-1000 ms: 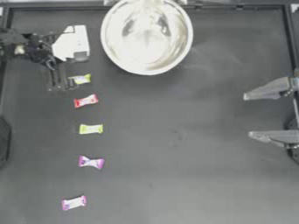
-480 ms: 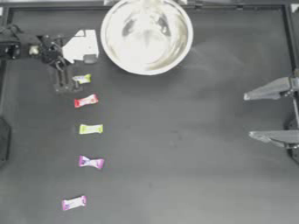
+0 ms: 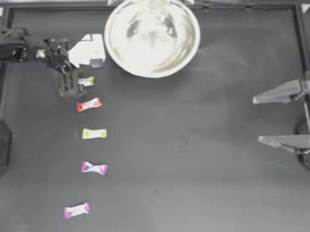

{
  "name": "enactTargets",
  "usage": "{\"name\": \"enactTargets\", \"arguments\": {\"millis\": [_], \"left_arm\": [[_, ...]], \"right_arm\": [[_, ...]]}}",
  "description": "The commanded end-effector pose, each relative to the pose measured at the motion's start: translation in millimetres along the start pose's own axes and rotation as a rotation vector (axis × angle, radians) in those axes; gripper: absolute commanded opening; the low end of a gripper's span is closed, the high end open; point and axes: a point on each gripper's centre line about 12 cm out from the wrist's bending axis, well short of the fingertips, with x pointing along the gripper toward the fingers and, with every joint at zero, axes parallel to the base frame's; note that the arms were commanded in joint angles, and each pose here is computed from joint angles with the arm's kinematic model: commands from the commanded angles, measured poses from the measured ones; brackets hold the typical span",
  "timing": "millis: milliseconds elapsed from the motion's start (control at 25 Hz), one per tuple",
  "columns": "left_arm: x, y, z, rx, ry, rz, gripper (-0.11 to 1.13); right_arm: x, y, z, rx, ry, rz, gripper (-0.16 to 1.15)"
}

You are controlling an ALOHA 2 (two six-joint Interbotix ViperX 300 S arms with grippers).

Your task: Put candies in bowl

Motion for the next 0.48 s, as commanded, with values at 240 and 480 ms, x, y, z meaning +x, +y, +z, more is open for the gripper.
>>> {"name": "enactTargets", "arguments": {"millis": [240, 480], "left_arm": [[-3.3, 7.2, 6.3, 0.018, -0.024, 0.023, 0.87], [-0.4, 7.2, 5.9, 0.018, -0.02, 0.021, 0.86]], "right_arm": [[1.8, 0.4, 4.2, 0.003, -0.014, 0.001, 1.0], [1.8, 0.0, 4.2, 0.004, -0.014, -0.001, 1.0]]}}
